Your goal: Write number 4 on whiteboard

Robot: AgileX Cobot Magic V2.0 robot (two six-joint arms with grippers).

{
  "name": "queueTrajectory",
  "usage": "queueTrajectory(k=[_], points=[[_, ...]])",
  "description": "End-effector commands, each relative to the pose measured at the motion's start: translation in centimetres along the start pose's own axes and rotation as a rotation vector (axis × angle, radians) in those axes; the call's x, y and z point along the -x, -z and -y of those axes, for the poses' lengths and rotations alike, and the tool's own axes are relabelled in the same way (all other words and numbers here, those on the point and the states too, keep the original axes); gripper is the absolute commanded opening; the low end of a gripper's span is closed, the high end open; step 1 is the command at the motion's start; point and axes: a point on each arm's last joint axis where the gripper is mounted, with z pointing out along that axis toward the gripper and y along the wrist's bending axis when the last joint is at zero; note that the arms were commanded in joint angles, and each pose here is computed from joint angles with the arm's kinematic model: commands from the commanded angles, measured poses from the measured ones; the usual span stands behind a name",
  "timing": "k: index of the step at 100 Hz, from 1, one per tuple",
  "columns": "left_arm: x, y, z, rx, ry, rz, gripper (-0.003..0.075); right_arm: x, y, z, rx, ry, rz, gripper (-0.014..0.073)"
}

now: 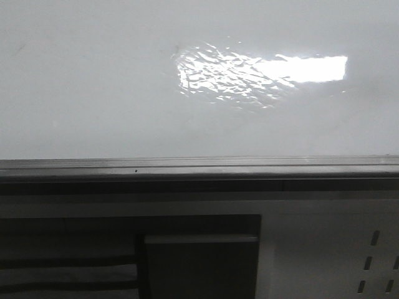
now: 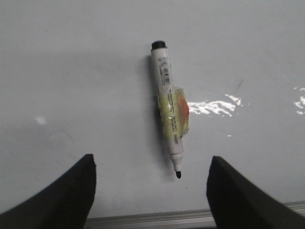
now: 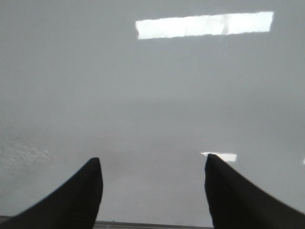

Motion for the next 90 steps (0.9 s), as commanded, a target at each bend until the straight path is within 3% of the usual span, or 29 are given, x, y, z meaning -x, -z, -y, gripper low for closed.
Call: queueTrajectory(k=[1, 30, 69, 90], points=[[1.6, -1.7, 0.0, -0.002, 0.027, 0.066, 0.0463, 1.7, 0.1, 0.0, -0.008, 0.014, 0.099, 0.0418], [1.2, -6.8, -0.1, 0.002, 0.041, 0.012, 0.0462, 1.7, 0.1, 0.0, -0.008, 0.014, 0.099, 0.0418], [0.2, -10.5, 1.1, -0.04, -0.011, -0.04, 0.0459, 1.7, 0.1, 0.0, -0.008, 0.014, 0.099, 0.0418], [-0.1, -11.2, 1.1, -0.037, -0.011, -0.049, 0.0314, 1.7, 0.1, 0.0, -0.008, 0.014, 0.099, 0.0418]])
